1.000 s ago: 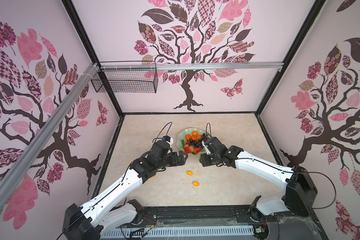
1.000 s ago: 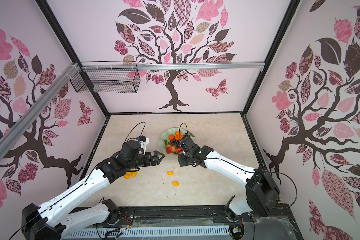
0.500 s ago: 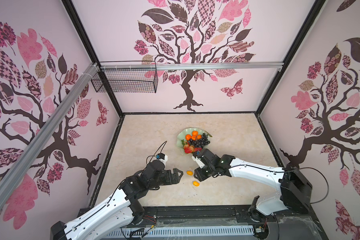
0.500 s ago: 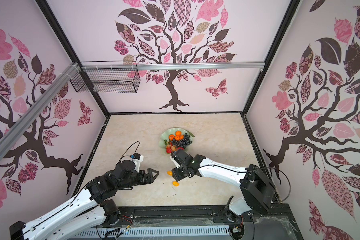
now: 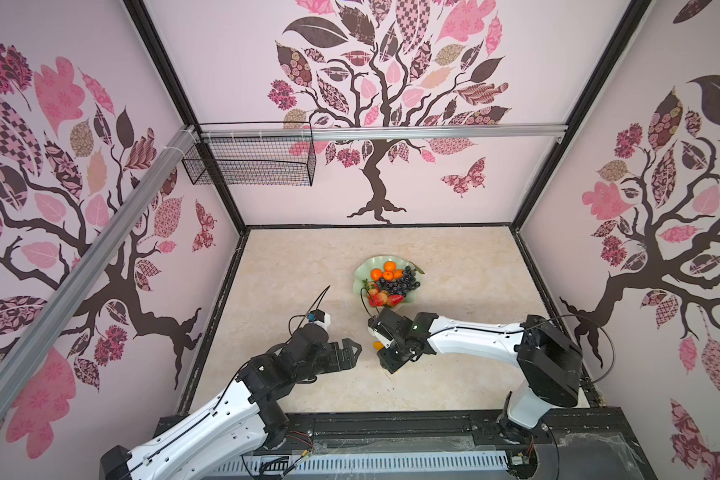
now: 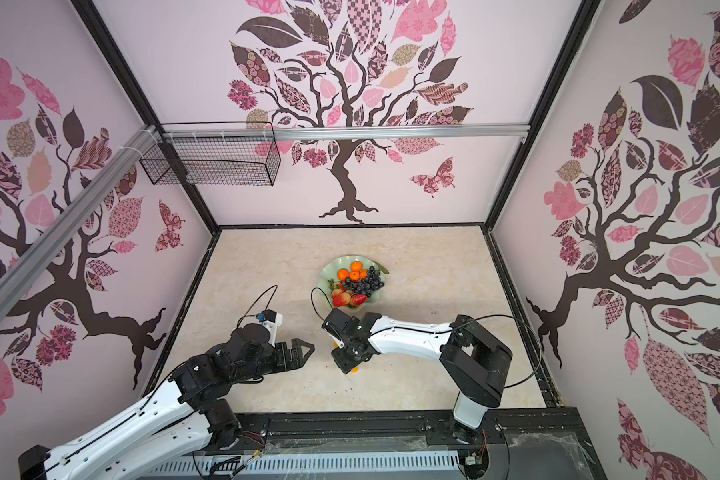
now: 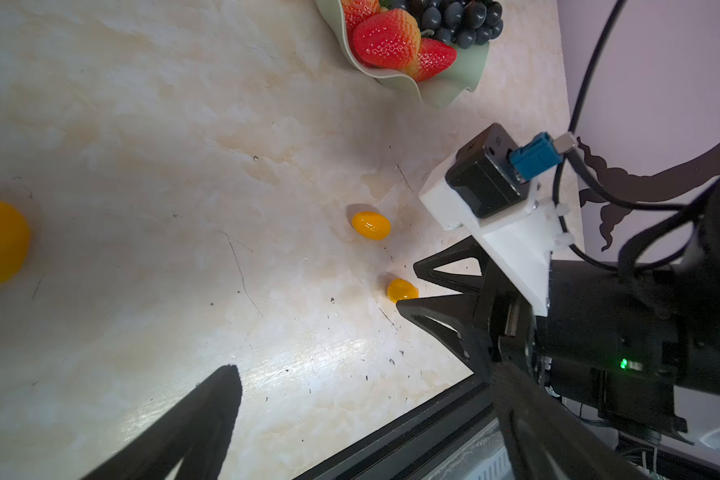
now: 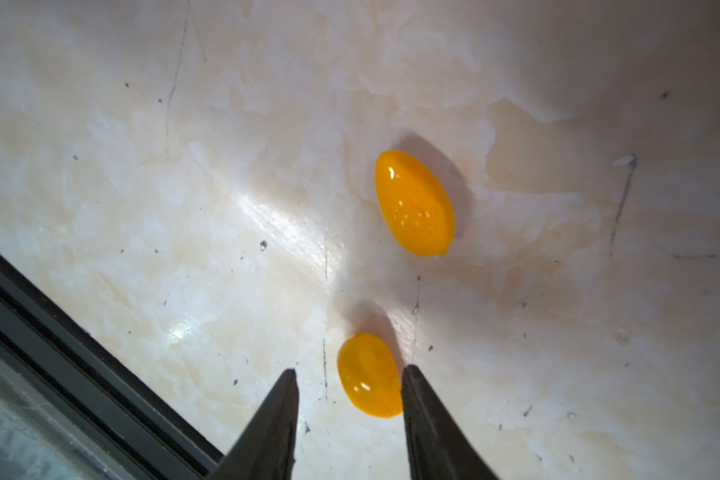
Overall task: Place and organize the fake fruits in the fruit bowl
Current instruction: 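Lower the open right gripper and close it on the nearer yellow kumquat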
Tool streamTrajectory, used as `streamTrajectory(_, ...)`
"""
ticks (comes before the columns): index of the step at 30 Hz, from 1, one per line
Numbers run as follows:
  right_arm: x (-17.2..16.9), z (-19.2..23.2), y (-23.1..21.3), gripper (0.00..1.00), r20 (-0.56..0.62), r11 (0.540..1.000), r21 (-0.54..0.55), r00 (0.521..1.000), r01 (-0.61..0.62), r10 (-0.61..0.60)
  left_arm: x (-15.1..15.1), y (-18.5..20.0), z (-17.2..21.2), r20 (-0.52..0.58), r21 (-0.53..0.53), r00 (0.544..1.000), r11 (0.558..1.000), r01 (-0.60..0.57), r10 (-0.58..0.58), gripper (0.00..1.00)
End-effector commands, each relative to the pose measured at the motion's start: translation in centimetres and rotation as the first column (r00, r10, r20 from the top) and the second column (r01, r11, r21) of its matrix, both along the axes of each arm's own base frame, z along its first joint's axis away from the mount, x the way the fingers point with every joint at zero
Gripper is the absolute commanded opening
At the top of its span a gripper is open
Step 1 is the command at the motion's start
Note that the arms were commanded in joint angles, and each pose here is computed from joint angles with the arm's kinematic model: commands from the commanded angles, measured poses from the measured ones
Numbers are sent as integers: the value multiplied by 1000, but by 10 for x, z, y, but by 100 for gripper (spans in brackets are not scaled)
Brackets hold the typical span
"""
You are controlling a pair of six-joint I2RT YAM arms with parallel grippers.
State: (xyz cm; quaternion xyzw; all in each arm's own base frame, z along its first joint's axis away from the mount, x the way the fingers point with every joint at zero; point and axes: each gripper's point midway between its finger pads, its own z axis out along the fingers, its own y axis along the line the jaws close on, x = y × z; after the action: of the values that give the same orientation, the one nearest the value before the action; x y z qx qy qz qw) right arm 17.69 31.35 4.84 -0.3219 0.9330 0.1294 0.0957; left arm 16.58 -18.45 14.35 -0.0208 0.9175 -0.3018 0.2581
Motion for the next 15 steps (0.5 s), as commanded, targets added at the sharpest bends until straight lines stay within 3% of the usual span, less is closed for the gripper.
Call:
streamTrajectory(1, 1, -5, -4, 44, 1, 998, -60, 1000, -11, 11, 0, 3, -6, 0, 23, 1000, 1000, -2, 2, 98)
streamTrajectory(15, -7, -21, -4, 43, -57, 995, -100, 998, -25, 19, 2, 4, -5, 14, 21, 1000, 1000, -13, 12, 98)
